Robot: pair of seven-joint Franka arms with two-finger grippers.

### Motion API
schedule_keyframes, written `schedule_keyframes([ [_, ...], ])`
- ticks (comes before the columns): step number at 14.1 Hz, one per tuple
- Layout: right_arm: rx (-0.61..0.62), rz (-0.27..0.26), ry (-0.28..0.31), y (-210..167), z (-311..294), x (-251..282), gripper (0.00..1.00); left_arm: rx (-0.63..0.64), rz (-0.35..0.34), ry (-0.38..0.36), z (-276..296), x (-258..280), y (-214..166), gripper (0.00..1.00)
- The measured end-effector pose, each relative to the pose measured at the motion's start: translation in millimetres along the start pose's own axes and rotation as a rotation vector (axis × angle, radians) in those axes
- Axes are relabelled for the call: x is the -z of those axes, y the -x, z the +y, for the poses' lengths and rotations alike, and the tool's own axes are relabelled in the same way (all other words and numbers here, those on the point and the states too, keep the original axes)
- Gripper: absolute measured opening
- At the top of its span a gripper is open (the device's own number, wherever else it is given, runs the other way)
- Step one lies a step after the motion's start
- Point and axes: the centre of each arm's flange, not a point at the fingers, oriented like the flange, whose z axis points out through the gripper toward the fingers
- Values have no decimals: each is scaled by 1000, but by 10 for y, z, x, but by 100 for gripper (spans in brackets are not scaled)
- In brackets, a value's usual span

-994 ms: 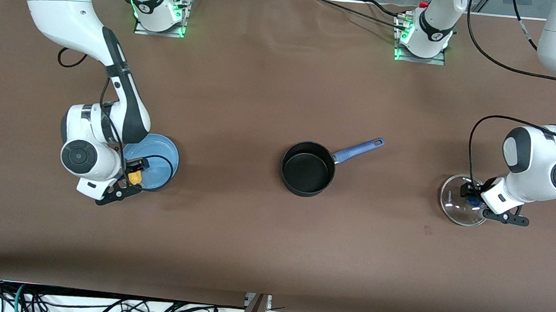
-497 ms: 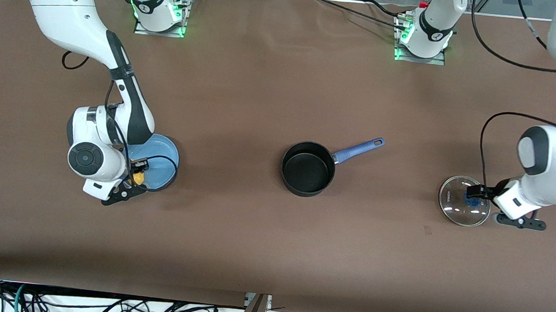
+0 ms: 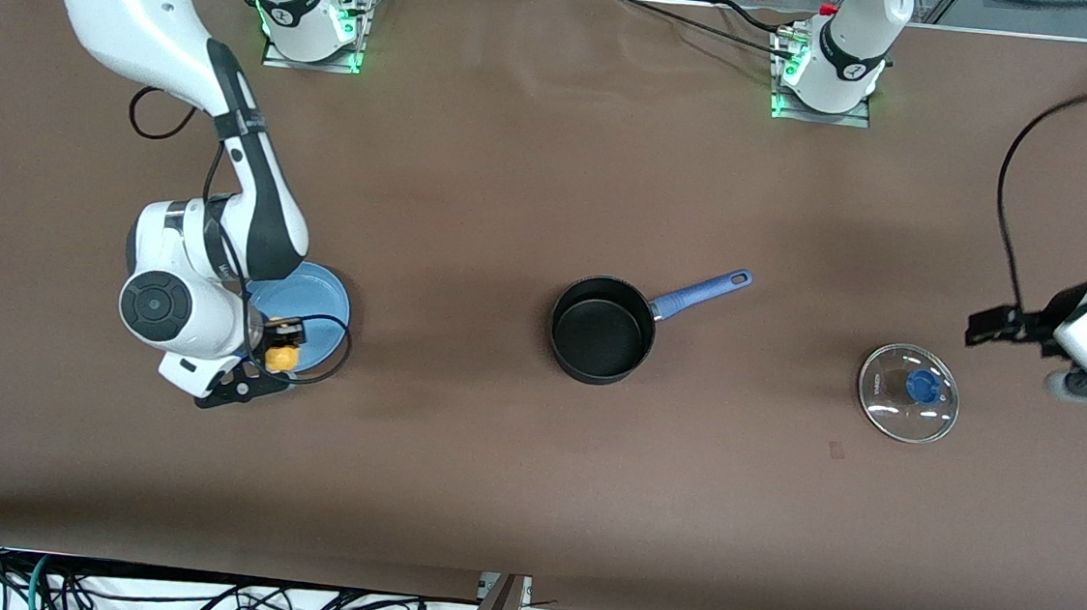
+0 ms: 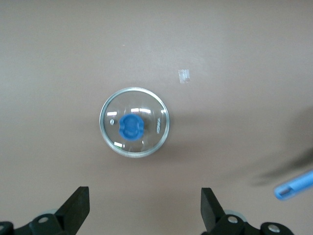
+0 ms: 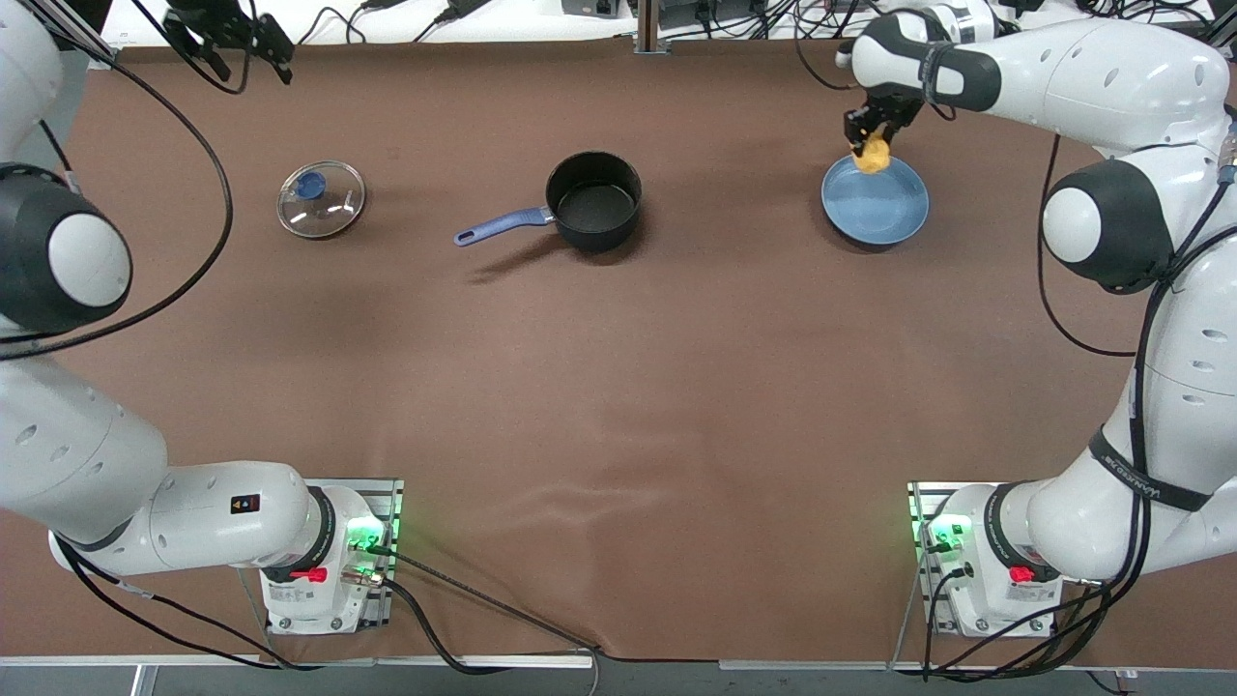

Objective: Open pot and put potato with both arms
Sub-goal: 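Carry the potato into the saucepan with the right gripper and release it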

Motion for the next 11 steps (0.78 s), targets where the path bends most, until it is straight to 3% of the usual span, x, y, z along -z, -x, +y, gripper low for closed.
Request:
schedule_keyframes([
  [2,-89,13,-68,-57,-489,160,54,37,3,-4,78,374,236,100],
  [6,-338,-1,-277,-50,-1886,417,54,57,-10,27,161,722,526,100],
  [8,-461,13,-331,72,-2779,540,54,62,-21,35,147,684,525,100],
  [11,-550,37,-423,356,-3829,565,54,79,-32,37,44,610,478,100],
])
